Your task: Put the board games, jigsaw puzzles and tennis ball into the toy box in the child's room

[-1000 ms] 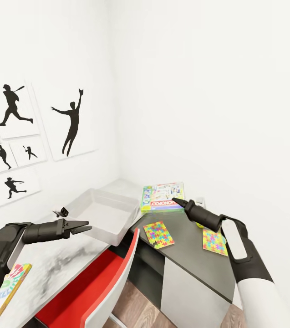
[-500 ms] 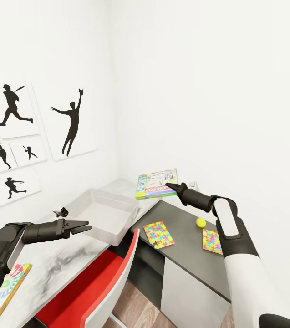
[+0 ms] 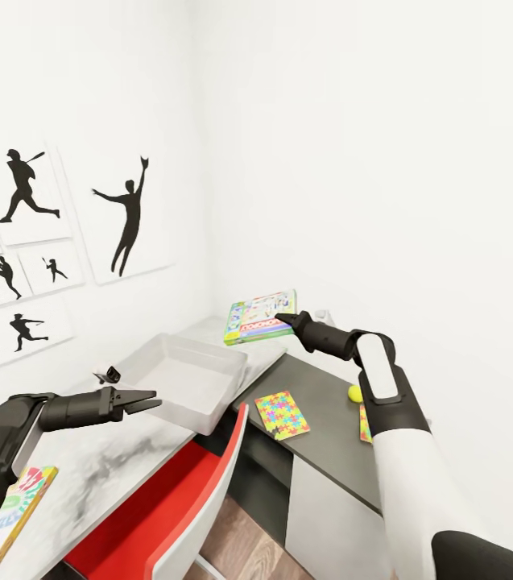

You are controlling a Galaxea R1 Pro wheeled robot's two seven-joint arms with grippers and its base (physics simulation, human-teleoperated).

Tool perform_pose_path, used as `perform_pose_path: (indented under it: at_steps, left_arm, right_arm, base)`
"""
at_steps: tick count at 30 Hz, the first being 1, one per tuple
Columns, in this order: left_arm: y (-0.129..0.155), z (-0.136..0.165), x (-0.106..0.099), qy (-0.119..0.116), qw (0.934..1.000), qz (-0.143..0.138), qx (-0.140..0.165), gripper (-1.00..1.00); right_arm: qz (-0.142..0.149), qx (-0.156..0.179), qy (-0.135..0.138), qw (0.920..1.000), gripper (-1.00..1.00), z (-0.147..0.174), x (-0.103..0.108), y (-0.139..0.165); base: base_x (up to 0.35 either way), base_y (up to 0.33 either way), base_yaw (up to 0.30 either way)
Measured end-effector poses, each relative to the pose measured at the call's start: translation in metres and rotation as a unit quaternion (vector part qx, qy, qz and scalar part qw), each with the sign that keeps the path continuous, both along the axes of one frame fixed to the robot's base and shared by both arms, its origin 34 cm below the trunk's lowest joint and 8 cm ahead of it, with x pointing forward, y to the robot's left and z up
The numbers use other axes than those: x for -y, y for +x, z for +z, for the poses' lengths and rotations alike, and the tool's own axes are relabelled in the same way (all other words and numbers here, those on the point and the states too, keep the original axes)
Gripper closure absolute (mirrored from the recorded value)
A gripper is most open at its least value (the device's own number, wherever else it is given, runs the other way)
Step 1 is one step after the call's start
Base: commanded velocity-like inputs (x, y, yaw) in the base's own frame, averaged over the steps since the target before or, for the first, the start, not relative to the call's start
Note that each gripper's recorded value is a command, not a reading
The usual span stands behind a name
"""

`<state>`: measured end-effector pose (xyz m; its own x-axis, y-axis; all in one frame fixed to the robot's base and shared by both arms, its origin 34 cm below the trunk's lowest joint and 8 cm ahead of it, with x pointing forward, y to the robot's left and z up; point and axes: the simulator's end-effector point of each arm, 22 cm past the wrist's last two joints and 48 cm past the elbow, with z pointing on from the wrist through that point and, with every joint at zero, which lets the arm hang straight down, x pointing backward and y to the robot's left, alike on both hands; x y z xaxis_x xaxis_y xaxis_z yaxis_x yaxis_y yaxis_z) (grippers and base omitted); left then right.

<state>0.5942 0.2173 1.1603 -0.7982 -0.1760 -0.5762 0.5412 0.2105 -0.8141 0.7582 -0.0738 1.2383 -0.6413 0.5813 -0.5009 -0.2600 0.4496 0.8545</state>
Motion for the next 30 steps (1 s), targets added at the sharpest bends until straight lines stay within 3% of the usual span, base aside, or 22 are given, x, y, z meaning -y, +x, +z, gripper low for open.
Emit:
perform_pose_path:
  at_steps: [15, 30]
  left_arm:
    - [-0.0001, 0.0, 0.0005, 0.0, 1.0, 0.0, 0.0, -1.0]
    - [-0.0002, -0.0002, 0.0009, 0.0, 1.0, -0.001, 0.0, -1.0]
  right_arm:
    - [-0.001, -0.002, 0.0, 1.0, 1.0, -0.0024, -0.0012, -0.0006]
    - [-0.001, -0.004, 0.002, 1.0, 1.0, -0.0062, -0.001, -0.0018]
  base:
    - [0.0, 0.008, 0.214]
    - [0.0, 0.0, 0.02]
